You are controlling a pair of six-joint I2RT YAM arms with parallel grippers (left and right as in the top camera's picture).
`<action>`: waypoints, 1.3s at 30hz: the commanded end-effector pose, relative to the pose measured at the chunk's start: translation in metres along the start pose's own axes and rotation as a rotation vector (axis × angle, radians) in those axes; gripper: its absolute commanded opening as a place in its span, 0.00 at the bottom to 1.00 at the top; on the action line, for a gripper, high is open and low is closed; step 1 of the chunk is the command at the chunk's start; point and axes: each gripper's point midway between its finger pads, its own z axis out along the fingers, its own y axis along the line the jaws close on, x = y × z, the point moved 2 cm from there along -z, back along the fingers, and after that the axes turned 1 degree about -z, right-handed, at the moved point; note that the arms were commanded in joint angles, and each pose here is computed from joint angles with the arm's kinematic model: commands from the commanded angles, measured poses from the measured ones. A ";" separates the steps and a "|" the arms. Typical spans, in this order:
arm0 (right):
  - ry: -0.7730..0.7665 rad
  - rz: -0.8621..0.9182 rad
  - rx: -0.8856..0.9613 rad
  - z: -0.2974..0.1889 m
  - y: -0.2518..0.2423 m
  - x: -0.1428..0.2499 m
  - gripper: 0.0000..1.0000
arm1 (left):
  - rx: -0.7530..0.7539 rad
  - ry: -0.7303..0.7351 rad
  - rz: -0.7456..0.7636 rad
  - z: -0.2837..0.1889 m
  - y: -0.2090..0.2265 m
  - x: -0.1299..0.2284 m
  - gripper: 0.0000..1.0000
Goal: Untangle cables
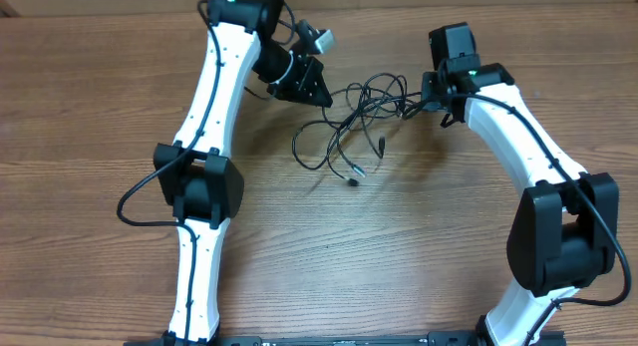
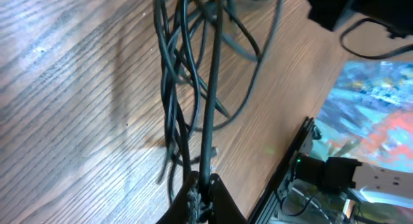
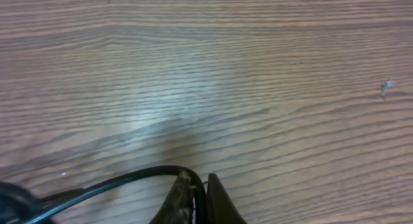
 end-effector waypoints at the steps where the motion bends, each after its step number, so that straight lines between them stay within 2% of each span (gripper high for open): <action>1: -0.044 0.053 -0.005 -0.017 -0.015 -0.018 0.04 | 0.039 -0.046 0.032 -0.020 -0.013 0.000 0.04; 7: 0.024 0.046 -0.216 -0.020 0.016 -0.006 0.04 | 0.081 -0.060 0.036 -0.020 -0.019 -0.002 0.04; 10: 0.050 0.062 -0.309 -0.024 0.030 -0.003 0.04 | 0.286 -0.128 0.099 -0.031 -0.048 -0.010 0.04; 12: 0.049 0.078 -0.259 -0.022 0.023 -0.003 0.04 | 0.426 -0.201 0.154 -0.046 -0.063 -0.015 0.04; 14: 0.048 0.149 -0.130 -0.017 0.003 -0.001 0.04 | 0.511 -0.263 0.189 -0.062 -0.069 -0.019 0.04; 16: 0.051 0.212 0.004 -0.015 -0.017 0.004 0.04 | 0.537 -0.309 0.189 -0.078 -0.066 -0.021 0.04; 21: 0.074 0.258 0.042 -0.013 -0.024 0.013 0.04 | 0.510 -0.389 0.176 -0.117 -0.056 -0.020 0.04; 26: 0.102 0.324 0.015 -0.008 -0.018 0.022 0.04 | 0.393 -0.484 0.251 -0.168 -0.072 -0.008 0.04; 30: 0.105 0.369 0.018 -0.008 -0.018 0.023 0.04 | 0.134 -0.513 0.086 -0.193 -0.050 -0.004 0.04; 32: 0.108 0.428 -0.003 -0.008 -0.015 0.022 0.10 | 0.000 -0.525 -0.055 -0.199 -0.034 -0.003 0.04; 33: 0.123 0.436 -0.051 -0.008 -0.007 0.022 0.12 | -0.102 -0.534 -0.190 -0.202 -0.017 0.000 0.04; 34: 0.136 0.436 -0.090 -0.009 -0.001 0.022 0.14 | -0.168 -0.536 -0.264 -0.203 -0.007 0.002 0.04; 36: 0.164 0.422 -0.197 -0.012 0.016 0.022 0.31 | -0.299 -0.529 -0.379 -0.202 0.012 0.009 0.04; 39: 0.200 0.323 -0.411 -0.022 0.046 0.022 0.44 | -0.463 -0.472 -0.446 -0.190 0.028 0.019 0.04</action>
